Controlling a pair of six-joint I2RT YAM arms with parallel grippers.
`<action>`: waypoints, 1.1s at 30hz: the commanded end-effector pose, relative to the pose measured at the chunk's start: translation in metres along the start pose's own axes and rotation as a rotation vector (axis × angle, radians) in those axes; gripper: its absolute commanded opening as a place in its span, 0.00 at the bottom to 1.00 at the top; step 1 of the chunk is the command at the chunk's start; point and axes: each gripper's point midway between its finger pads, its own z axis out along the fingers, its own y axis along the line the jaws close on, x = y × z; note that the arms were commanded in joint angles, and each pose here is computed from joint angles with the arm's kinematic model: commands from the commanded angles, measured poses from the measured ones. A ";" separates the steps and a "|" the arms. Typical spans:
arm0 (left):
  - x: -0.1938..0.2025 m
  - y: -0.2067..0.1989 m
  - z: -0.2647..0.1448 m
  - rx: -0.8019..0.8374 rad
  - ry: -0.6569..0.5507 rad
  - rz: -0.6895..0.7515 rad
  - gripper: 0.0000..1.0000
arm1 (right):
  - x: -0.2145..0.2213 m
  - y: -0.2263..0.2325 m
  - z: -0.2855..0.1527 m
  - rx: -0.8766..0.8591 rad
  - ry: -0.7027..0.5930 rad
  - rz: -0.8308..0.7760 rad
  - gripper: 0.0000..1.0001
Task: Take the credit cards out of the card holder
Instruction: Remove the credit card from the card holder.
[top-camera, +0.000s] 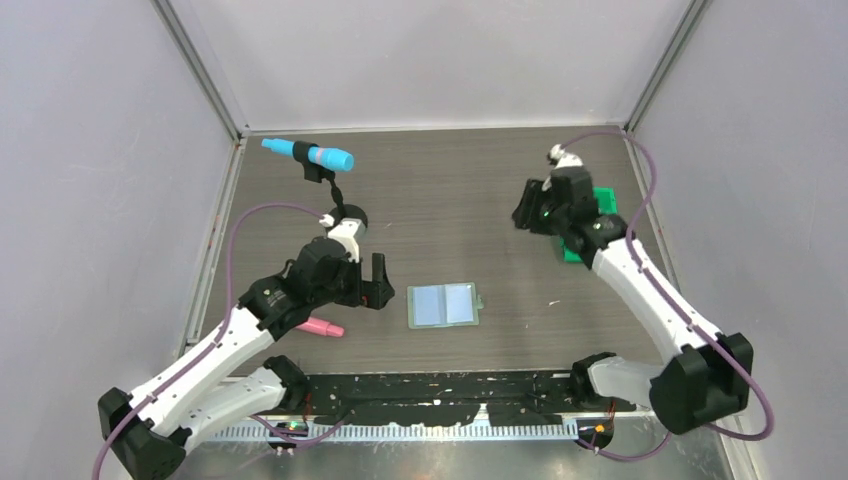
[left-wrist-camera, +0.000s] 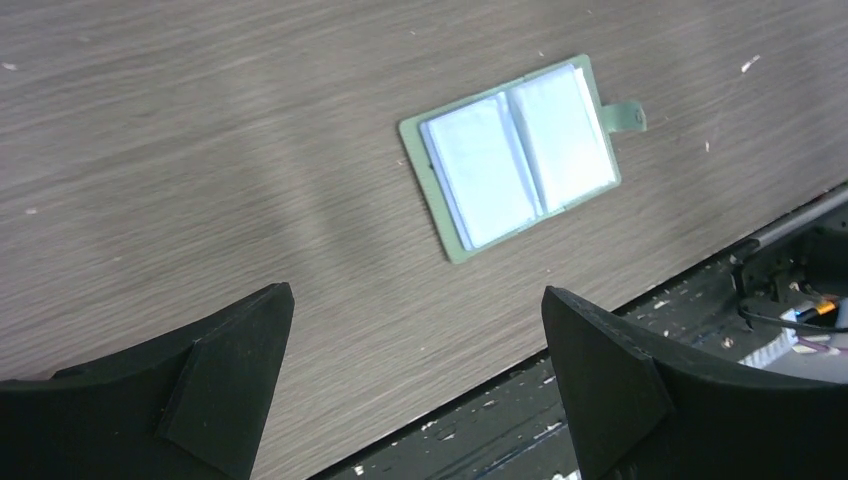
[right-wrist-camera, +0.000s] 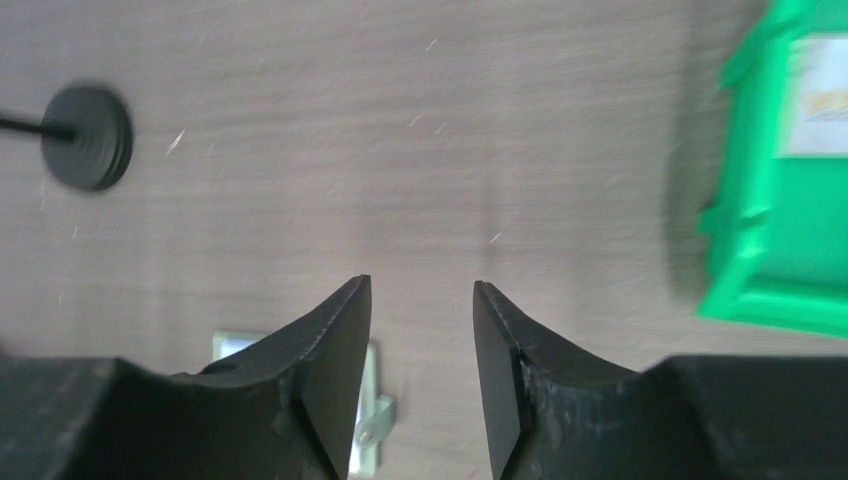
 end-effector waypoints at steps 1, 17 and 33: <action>-0.028 0.013 -0.028 -0.095 -0.091 0.053 1.00 | 0.030 0.040 -0.014 -0.028 -0.073 0.017 0.52; -0.045 0.045 -0.105 -0.185 -0.350 0.086 1.00 | 0.199 0.183 -0.001 -0.133 0.127 -0.183 0.71; -0.042 0.044 -0.105 -0.174 -0.346 0.083 1.00 | 0.266 0.193 0.026 -0.005 0.236 -0.371 0.75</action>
